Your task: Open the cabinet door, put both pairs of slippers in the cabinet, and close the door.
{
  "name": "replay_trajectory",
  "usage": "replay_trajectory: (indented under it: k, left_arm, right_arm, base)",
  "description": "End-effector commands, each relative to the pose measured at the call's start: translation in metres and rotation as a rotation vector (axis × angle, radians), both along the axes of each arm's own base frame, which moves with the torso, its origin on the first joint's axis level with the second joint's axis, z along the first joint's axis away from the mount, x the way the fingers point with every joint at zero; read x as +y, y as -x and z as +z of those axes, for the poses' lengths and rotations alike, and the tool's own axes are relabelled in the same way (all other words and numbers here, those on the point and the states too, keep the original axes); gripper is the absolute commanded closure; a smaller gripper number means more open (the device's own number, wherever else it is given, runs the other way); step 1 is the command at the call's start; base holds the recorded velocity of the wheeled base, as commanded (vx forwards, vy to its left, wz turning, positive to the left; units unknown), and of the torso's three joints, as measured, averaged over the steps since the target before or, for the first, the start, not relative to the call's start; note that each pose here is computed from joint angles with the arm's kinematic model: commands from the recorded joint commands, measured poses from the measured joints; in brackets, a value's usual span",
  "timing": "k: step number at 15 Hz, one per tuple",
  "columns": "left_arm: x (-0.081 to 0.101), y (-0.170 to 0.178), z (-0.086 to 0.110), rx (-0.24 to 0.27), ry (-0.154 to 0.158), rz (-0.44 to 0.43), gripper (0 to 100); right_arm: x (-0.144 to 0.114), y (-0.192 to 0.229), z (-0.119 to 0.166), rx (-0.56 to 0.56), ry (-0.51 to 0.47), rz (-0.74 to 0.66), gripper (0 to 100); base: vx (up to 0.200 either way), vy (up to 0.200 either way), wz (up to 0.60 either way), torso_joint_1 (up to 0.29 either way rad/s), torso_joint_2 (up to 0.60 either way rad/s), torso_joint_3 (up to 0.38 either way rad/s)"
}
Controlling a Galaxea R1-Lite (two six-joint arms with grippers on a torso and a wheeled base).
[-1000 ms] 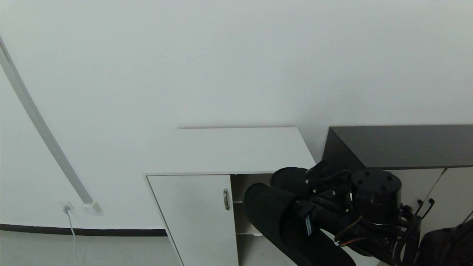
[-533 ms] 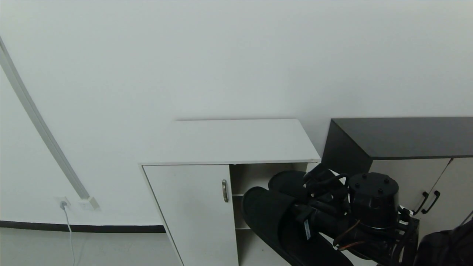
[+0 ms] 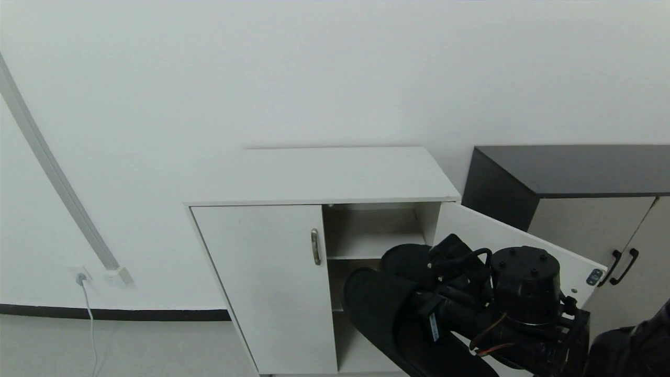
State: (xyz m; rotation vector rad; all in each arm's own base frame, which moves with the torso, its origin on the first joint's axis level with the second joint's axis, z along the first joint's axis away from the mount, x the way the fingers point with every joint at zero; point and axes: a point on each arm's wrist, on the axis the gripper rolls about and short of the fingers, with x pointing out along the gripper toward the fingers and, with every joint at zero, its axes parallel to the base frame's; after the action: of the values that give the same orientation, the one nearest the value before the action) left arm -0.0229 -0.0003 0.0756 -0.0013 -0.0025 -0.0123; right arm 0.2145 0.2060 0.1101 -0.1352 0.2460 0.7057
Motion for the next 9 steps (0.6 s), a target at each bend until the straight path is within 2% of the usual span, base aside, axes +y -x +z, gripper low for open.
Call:
replay_trajectory:
  k: [1, 9]
  left_arm:
    - [0.0000, -0.0001, 0.0001, 0.001, 0.000, 0.000, 100]
    - [0.0000, -0.0001, 0.0001, 0.001, 0.000, -0.001, 100]
  right_arm:
    - [0.0002, -0.0002, -0.0005, 0.000, 0.001, 0.000, 100]
    - [0.0004, -0.0004, -0.0015, 0.003, 0.004, 0.000, 100]
  base:
    - [0.000, 0.000, 0.00, -0.193, 0.52, 0.320]
    - [0.000, 0.000, 0.00, -0.172, 0.50, 0.322]
